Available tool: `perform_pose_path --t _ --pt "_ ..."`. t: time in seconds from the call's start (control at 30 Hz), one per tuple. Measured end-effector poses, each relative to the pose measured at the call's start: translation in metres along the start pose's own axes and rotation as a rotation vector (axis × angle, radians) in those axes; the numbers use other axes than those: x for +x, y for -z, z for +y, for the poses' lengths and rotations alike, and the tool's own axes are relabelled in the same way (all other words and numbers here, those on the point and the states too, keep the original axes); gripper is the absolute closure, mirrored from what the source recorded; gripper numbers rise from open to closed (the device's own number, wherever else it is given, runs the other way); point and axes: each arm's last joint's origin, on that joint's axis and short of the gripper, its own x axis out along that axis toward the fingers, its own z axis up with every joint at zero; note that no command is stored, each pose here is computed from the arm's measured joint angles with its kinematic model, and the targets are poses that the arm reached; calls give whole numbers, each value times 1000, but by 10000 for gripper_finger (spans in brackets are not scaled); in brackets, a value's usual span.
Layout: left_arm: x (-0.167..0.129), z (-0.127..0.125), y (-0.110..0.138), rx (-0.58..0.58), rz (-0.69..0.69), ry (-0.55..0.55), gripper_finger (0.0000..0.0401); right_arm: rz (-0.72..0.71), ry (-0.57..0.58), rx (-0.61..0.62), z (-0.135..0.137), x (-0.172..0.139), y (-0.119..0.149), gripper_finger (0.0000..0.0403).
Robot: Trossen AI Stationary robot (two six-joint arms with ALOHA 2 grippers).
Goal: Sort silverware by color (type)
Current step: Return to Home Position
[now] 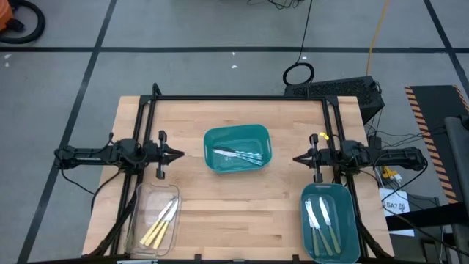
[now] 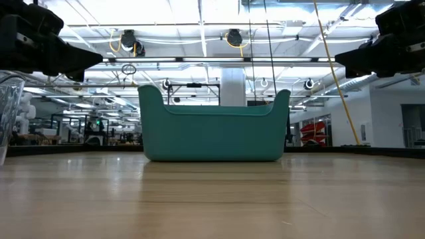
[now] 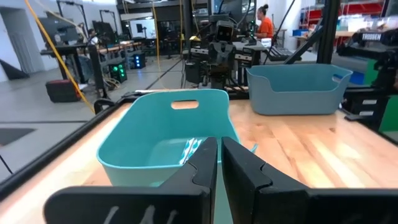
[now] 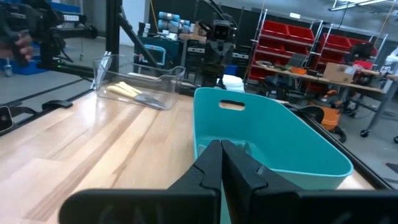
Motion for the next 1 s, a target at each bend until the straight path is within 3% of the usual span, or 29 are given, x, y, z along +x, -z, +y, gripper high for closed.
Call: perform_pose_path --t 0.27,0.5,1.0 --pt "0 0 0 -10 1 1 371 -4 0 -2 0 0 0 403" --pt "0 -1 1 110 -1 38 371 -71 12 -4 -1 0 -7 403" --pt "0 0 0 102 0 19 371 -85 15 -4 -1 0 -8 403"
